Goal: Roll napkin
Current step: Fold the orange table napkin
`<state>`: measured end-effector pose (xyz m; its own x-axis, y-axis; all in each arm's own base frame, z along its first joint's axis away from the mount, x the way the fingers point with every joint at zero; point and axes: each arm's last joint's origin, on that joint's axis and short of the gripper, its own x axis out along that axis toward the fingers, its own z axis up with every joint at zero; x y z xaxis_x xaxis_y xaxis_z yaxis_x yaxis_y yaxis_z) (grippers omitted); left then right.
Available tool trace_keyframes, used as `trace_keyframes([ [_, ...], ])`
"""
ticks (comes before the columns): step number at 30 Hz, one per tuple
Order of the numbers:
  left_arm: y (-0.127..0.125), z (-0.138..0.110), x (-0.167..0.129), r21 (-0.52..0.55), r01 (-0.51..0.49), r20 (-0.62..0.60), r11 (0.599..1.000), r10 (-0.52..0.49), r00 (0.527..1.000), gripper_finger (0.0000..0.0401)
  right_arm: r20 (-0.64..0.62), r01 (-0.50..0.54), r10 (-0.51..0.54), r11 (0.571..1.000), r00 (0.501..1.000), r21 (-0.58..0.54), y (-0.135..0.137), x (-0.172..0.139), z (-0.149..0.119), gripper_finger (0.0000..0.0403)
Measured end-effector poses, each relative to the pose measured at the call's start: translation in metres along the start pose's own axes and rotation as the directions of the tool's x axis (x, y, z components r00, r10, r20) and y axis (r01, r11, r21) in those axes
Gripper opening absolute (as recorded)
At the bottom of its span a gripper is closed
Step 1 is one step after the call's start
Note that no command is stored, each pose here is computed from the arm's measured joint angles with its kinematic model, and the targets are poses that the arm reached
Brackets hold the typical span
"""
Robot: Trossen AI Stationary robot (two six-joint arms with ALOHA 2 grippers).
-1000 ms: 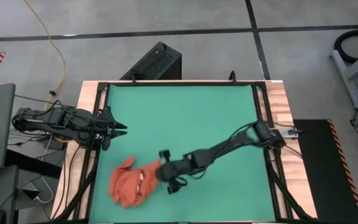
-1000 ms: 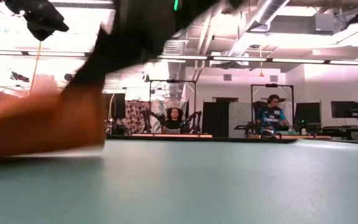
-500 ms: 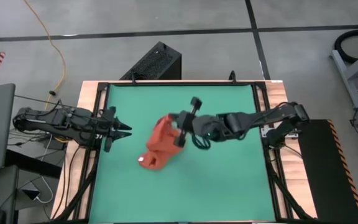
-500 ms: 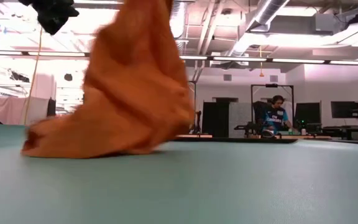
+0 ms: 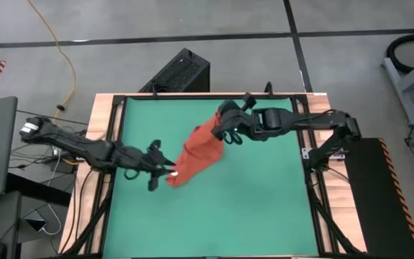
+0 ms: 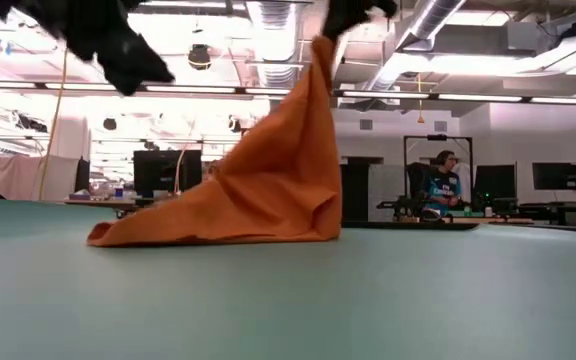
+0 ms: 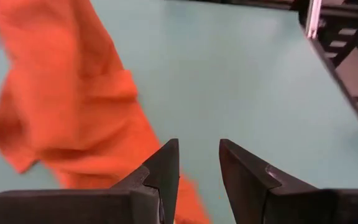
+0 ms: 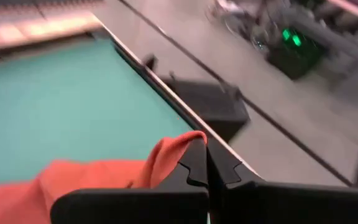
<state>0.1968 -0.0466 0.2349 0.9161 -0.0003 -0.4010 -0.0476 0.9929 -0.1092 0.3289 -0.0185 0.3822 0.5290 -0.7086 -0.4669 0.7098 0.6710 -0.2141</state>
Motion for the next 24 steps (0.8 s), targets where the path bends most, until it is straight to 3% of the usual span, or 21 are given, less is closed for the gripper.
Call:
trace_keyframes([
  [5,-0.012,-0.034,0.035,0.057,-0.103,-0.022,0.993,0.104,0.994,0.0085,-0.103,0.035,-0.037,0.999,0.994,-0.021,-0.004,-0.001,-0.013,0.0004],
  [14,-0.013,-0.089,0.089,0.177,-0.193,-0.258,0.965,0.235,0.937,0.0008,-0.1,-0.021,0.018,0.999,0.995,-0.038,0.011,-0.017,-0.019,0.0005],
  [18,-0.005,-0.098,0.098,0.23,-0.349,-0.332,0.908,0.411,0.849,0.0004,-0.11,-0.038,0.034,0.998,0.993,-0.041,0.016,-0.024,-0.024,0.0005],
  [24,0.01,-0.092,0.086,0.414,-0.501,-0.37,0.76,0.643,0.67,0.0,-0.199,-0.01,0.002,0.999,0.98,-0.042,0.021,-0.034,-0.041,0.0005],
])
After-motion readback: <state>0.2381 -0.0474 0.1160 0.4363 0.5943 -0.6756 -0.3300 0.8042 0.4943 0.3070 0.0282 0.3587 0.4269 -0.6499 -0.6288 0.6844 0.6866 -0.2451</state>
